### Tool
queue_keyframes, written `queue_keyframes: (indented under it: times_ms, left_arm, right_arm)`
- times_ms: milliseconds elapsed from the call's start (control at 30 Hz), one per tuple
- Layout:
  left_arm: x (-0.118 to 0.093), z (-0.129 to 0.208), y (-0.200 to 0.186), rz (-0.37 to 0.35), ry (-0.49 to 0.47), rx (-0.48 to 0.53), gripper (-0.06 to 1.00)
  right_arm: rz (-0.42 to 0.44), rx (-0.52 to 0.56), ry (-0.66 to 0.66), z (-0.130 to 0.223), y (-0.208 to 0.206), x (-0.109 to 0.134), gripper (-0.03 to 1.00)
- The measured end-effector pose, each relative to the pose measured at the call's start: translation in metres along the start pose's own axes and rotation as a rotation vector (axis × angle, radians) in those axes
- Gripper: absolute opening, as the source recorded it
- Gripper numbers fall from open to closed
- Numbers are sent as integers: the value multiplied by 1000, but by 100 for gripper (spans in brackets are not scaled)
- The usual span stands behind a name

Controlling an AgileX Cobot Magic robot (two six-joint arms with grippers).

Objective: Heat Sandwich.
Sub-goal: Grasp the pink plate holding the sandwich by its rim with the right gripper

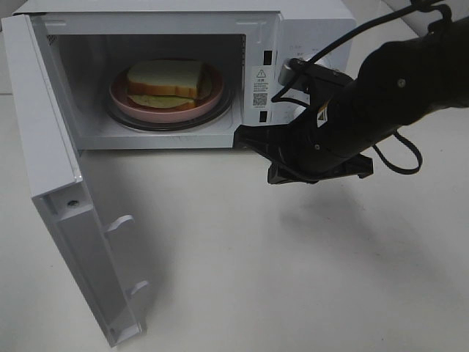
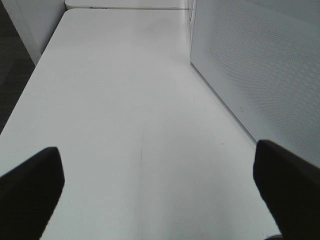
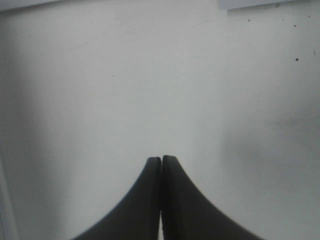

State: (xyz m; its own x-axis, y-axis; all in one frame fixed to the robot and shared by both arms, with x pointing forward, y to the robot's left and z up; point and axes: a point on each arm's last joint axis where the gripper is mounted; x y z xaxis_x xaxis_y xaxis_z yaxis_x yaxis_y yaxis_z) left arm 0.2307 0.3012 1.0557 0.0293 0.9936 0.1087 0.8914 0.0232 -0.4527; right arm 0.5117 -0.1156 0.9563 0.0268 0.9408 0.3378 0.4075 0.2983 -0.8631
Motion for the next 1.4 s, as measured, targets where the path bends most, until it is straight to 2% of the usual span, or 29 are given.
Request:
queue_keyframes:
  times_ms: [100,167,267,300,433,500,600,633,667,733,800,833,867,933,1000,1100,1167,1400]
  left_arm:
    - [0,0,0,0,0,0,97]
    - [0,0,0,0,0,0,97]
    - [0,0,0,0,0,0,97]
    - [0,0,0,0,0,0,97]
    - [0,0,0,0,0,0,97]
    - [0,0,0,0,0,0,97]
    - [0,0,0,0,0,0,97]
    - [0,0,0,0,0,0,97]
    - [0,0,0,0,0,0,97]
    - [0,0,0,0,0,0,97]
    - [0,0,0,0,0,0,97]
    - [0,0,0,0,0,0,97]
    - [0,0,0,0,0,0,97]
    - [0,0,0,0,0,0,97]
    - [0,0,0,0,0,0,97]
    - [0,0,0,0,0,0,97]
    - [0,0,0,0,0,0,97]
    - [0,0,0,0,0,0,97]
  right_arm:
    - [-9,43,-167,-1,-4,5,4]
    - [-16,55,-208,-1,-4,6,4]
    - [-42,109,-366,0,-8,11,5]
    - [-42,109,-366,0,-8,11,5]
    - [-58,160,-550,1,-11,13,6]
    - [-59,165,-578,2,-11,13,7]
    - [-49,215,-743,5,-12,9,8]
    - [-49,215,-743,5,-12,9,8]
    - [-41,251,-835,8,-13,6,9]
    - [-36,289,-938,10,-14,3,9]
    - [-34,308,-985,11,-14,2,9]
    - [-36,342,-1092,11,-16,0,9]
    - [-40,353,-1139,11,-16,0,10]
    - [-43,358,-1184,10,-17,0,10]
    - [-54,364,-1298,9,-18,0,10]
    - [-65,366,-1359,9,-18,0,11]
    - [-83,366,-1457,9,-18,0,11]
    - [-103,369,-1631,8,-18,-1,13]
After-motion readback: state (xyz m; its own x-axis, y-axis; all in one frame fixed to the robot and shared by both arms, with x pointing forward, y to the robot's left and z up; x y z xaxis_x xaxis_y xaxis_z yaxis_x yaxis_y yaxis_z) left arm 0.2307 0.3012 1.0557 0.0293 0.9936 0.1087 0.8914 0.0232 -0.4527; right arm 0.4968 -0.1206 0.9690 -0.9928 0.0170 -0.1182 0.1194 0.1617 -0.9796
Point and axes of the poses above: a point on each arm's last joint axis where the gripper is mounted, y pointing out along that axis toward the gripper, x along the wrist's bending axis when the last joint is at zero, z = x × y, and after that the axes turned 7 degrees about y, right-handed
